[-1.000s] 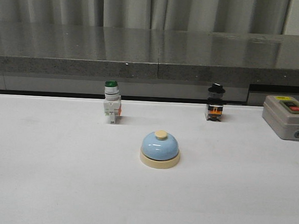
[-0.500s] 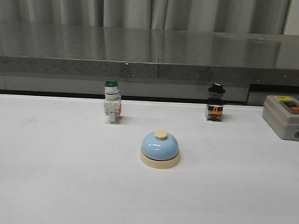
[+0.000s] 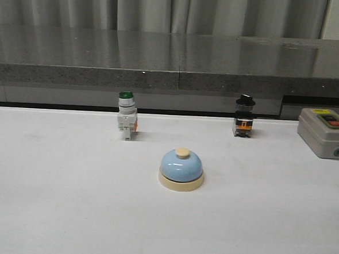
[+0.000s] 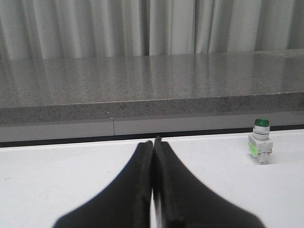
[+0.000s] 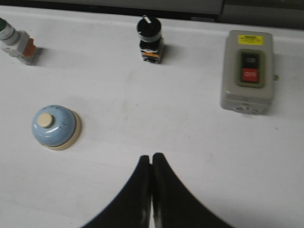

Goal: Place and press bell with both arms

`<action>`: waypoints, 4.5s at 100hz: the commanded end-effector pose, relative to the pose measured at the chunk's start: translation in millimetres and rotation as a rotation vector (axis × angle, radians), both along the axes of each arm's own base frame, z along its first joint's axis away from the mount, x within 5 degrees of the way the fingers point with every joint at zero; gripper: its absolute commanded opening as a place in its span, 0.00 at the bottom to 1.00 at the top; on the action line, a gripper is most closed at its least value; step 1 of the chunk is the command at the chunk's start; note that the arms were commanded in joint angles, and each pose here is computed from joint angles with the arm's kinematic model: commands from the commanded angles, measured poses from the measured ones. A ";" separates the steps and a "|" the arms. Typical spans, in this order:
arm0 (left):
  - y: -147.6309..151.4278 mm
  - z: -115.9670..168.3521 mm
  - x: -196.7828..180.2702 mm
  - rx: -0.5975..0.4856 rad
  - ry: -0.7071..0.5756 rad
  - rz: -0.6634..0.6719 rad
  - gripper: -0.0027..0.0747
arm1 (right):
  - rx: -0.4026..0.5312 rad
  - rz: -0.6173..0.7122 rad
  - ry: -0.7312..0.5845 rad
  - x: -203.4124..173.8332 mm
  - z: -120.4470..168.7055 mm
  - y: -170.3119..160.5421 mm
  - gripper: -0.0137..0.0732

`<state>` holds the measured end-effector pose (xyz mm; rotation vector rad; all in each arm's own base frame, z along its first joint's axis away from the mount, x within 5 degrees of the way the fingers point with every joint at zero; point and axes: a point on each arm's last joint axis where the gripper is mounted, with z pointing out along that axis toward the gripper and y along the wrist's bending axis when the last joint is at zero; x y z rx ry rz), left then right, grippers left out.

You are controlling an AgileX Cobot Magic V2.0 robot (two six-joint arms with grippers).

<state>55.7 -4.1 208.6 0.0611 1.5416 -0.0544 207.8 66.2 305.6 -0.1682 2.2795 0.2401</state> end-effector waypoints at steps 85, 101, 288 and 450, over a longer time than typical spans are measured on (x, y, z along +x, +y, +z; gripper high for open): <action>0.1 -9.7 -0.3 -0.015 -0.059 0.000 0.01 | -0.083 0.323 0.154 102.9 -71.7 159.2 0.17; 0.1 -9.7 -0.3 -0.015 -0.059 0.000 0.01 | -0.097 0.324 0.181 106.4 -86.2 162.2 0.17; 0.1 -9.7 -0.3 -0.015 -0.059 0.000 0.01 | 0.002 -0.247 -0.569 -149.0 18.1 -67.2 0.08; 0.1 -9.7 -0.3 -0.015 -0.059 0.000 0.01 | 0.166 -0.242 -0.744 -153.5 -98.8 -62.9 0.08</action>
